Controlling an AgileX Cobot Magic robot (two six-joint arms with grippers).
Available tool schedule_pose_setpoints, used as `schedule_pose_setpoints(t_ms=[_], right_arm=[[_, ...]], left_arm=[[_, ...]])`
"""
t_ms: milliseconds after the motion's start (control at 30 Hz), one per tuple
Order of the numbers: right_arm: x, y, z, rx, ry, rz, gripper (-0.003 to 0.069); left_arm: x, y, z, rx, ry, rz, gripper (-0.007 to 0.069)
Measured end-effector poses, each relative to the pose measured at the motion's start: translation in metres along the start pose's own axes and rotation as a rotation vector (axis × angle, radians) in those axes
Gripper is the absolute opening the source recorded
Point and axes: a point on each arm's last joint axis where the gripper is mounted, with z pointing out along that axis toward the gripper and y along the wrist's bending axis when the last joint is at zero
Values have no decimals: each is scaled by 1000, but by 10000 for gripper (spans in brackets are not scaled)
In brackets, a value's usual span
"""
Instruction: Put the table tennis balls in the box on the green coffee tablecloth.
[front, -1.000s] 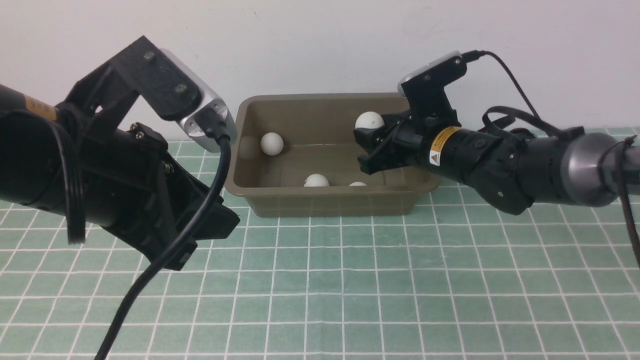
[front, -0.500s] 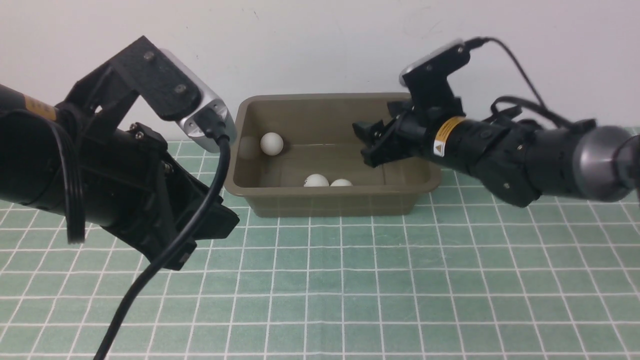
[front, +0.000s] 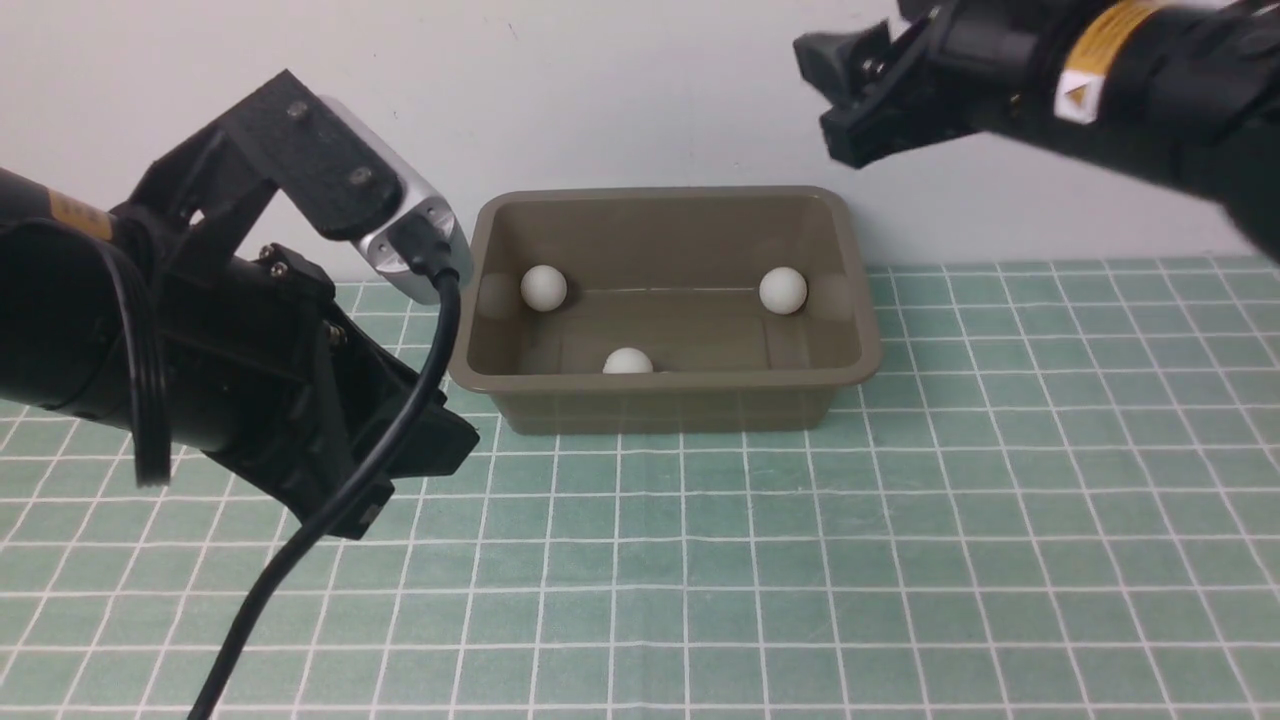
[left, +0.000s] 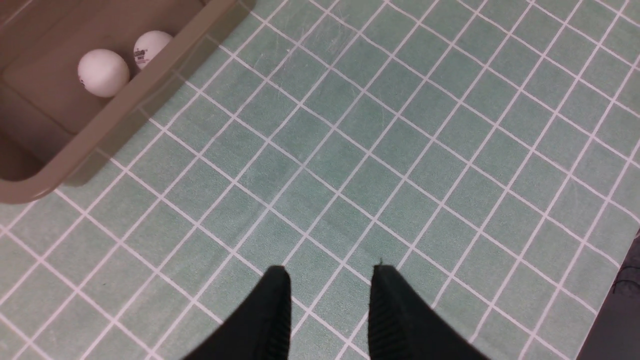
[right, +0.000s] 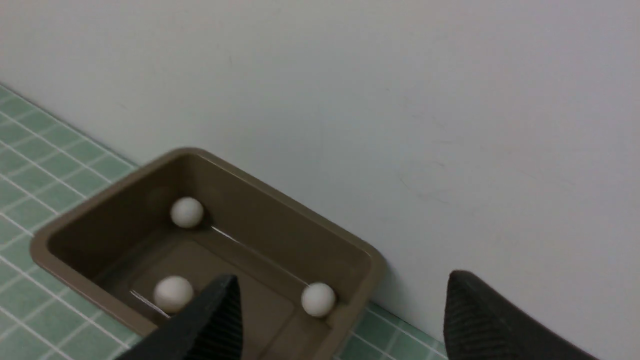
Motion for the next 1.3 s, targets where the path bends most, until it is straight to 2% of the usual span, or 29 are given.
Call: schedule_pose_setpoints(t_ms=[267, 433, 600, 767, 967, 1167, 1300], right_arm=[[14, -40, -82, 247, 60, 2, 494], [30, -59, -150, 331, -1, 42, 494], [53, -66, -200, 356, -92, 80, 479], [89, -60, -219, 358, -126, 97, 441], [122, -43, -197, 319, -68, 54, 395], [144, -6, -151, 104, -114, 57, 339], [156, 8, -134, 36, -120, 65, 305]], left_arm=[[-2, -2, 0, 26, -23, -17, 206], [-3, -3, 0, 32, -29, -5, 206], [-3, -3, 0, 32, -29, -3, 206], [-3, -3, 0, 33, -31, 2, 206], [-6, -6, 0, 63, -62, 4, 206], [-10, -10, -1, 107, -110, 21, 206], [-11, -11, -1, 116, -119, 18, 206]])
